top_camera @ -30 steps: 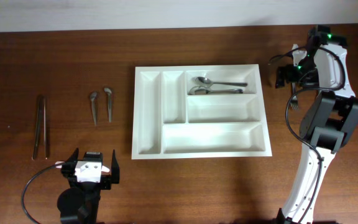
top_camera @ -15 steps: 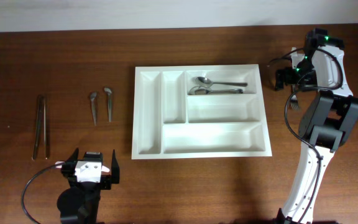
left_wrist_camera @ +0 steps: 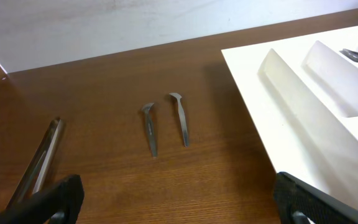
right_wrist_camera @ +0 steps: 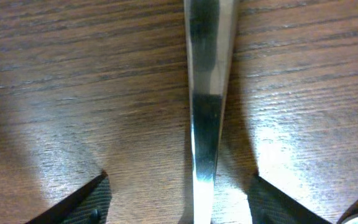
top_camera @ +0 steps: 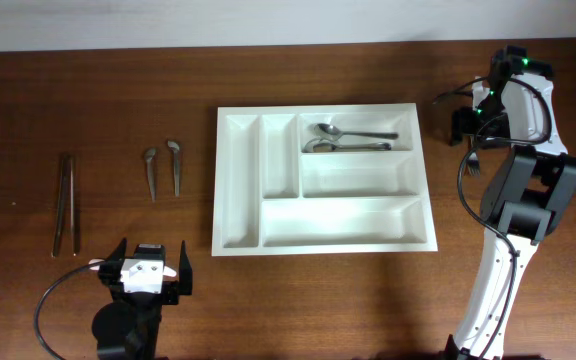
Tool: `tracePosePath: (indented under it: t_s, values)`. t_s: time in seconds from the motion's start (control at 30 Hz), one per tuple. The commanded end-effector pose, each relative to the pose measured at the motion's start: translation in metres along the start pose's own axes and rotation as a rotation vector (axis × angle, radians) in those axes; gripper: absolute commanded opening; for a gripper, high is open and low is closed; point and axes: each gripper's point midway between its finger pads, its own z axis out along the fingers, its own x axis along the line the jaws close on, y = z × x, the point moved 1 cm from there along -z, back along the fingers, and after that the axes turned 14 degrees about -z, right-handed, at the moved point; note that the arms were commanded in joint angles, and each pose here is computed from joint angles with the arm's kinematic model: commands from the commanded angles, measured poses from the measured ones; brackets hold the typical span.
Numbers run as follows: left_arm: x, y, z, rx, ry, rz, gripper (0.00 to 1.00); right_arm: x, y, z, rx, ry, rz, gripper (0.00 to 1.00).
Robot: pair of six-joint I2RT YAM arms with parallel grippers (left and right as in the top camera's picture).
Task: Pack container
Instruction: 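Close the right gripper on a fork handle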
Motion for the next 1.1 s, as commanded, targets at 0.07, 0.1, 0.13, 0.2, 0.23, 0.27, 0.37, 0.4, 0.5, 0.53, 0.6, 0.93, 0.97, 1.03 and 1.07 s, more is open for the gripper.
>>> tracePosePath:
  t_s: [0.07, 0.1, 0.13, 0.2, 0.23, 0.27, 0.37, 0.4, 0.5, 0.53, 0.6, 0.93, 0.97, 1.03, 1.07]
  values:
    - [-0.001, -0.001, 0.000, -0.003, -0.007, -0.010, 0.99, -0.001, -0.001, 0.008, 0.017, -0.011, 0.008, 0.70]
    - [-0.001, -0.001, 0.000, -0.003, -0.007, -0.009, 0.99, -0.001, -0.001, 0.008, 0.018, -0.011, 0.008, 0.69]
    - [-0.001, -0.001, 0.000, -0.003, -0.007, -0.009, 0.99, -0.001, -0.001, 0.008, 0.017, -0.011, 0.008, 0.66]
    - [-0.001, -0.001, 0.000, -0.003, -0.007, -0.009, 0.99, -0.001, -0.001, 0.008, 0.018, -0.011, 0.008, 0.47]
    - [-0.001, -0.001, 0.000, -0.003, -0.007, -0.010, 0.99, -0.001, -0.001, 0.008, 0.018, -0.011, 0.008, 0.42]
    - [-0.001, -0.001, 0.000, -0.003, -0.007, -0.009, 0.99, -0.001, -0.001, 0.008, 0.018, -0.011, 0.008, 0.36]
    - [-0.001, -0.001, 0.000, -0.003, -0.007, -0.009, 0.99, -0.001, -0.001, 0.008, 0.019, -0.010, 0.008, 0.29]
    - [-0.001, -0.001, 0.000, -0.003, -0.007, -0.009, 0.99, 0.000, -0.001, 0.008, 0.019, -0.011, 0.013, 0.25]
    - [-0.001, -0.001, 0.000, -0.003, -0.007, -0.009, 0.99, 0.000, -0.001, 0.008, 0.018, -0.011, 0.030, 0.11]
    - [-0.001, -0.001, 0.000, -0.003, -0.007, -0.010, 0.99, 0.000, -0.001, 0.008, 0.018, -0.011, 0.030, 0.09]
    - [-0.001, -0.001, 0.000, -0.003, -0.007, -0.009, 0.99, 0.000, -0.001, 0.008, 0.017, -0.011, 0.030, 0.10]
    - [-0.001, -0.001, 0.000, -0.003, -0.007, -0.009, 0.99, -0.005, 0.016, -0.029, -0.054, -0.030, 0.086, 0.04]
    - [-0.001, -0.001, 0.000, -0.003, -0.007, -0.010, 0.99, -0.006, 0.020, -0.039, -0.074, -0.037, 0.093, 0.04]
    - [-0.001, -0.001, 0.000, -0.003, -0.007, -0.009, 0.99, -0.008, 0.028, -0.061, -0.122, -0.044, 0.099, 0.04]
    - [-0.001, -0.001, 0.000, -0.003, -0.007, -0.009, 0.99, -0.008, 0.031, -0.073, -0.148, -0.045, 0.099, 0.04]
